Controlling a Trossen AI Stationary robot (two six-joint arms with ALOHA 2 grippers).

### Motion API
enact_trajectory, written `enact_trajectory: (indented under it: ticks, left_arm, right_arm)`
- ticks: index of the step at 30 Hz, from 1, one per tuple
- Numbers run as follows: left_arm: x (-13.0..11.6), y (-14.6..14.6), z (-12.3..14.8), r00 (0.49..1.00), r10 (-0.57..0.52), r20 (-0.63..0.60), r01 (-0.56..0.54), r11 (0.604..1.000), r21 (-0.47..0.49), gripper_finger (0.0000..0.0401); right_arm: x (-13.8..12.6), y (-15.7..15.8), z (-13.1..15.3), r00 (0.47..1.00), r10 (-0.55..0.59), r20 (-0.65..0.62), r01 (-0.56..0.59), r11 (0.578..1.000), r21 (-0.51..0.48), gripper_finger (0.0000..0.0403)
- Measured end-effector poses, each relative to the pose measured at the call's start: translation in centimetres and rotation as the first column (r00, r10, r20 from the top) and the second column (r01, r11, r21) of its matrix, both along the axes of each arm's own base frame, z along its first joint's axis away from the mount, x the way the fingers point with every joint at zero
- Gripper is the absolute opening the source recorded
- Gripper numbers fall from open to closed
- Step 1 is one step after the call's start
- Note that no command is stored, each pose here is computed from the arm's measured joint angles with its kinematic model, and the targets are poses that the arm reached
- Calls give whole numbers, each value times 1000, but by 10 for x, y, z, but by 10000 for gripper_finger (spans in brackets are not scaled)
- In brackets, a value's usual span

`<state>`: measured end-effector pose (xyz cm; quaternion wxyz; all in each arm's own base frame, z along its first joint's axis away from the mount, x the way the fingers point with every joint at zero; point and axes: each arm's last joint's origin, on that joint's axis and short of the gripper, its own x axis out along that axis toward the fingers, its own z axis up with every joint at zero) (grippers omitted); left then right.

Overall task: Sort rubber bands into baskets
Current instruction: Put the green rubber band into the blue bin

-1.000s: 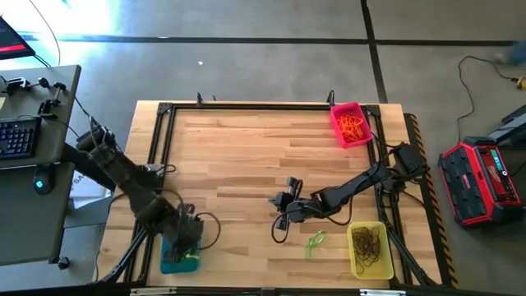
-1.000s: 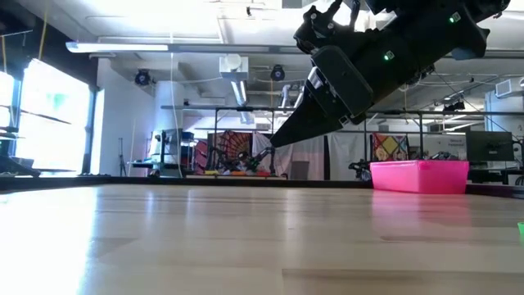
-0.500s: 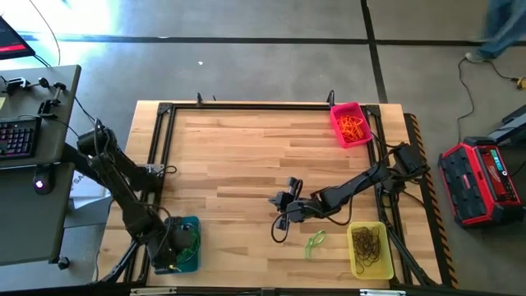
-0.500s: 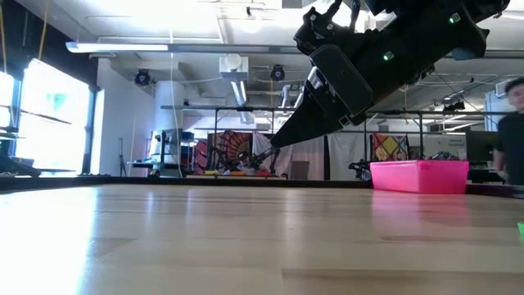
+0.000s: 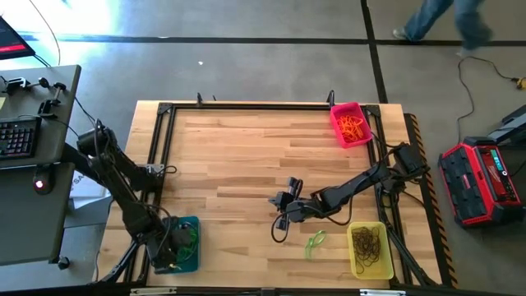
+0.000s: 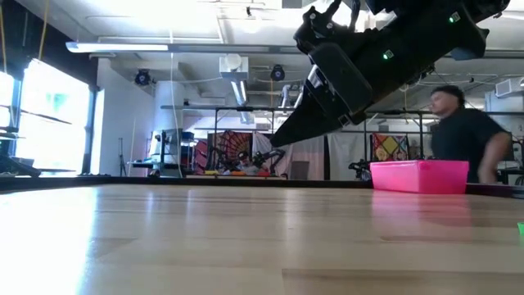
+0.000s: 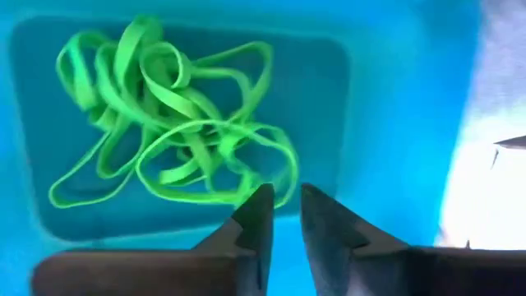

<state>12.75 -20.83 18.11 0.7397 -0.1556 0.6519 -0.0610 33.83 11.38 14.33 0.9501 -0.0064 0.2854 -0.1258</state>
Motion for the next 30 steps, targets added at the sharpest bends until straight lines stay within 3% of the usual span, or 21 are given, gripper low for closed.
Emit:
enact_trajectory:
  ticks: [8,15,21,30]
  left_arm:
    - [20,-2,21,997,9,75,-6,999,-39,95]
    - [46,17,22,985,-51,165,49,999,16,95]
    - [78,35,27,932,-148,330,145,989,35,92]
    - [112,67,33,847,-238,475,199,971,131,91]
  right_arm:
    - [-5,14,20,996,57,-68,-57,998,1,38]
    - [-27,26,32,953,133,-272,-73,973,220,105]
    - [-50,46,26,870,239,-431,-84,933,349,142]
    - [-81,78,21,791,314,-525,-134,927,351,138]
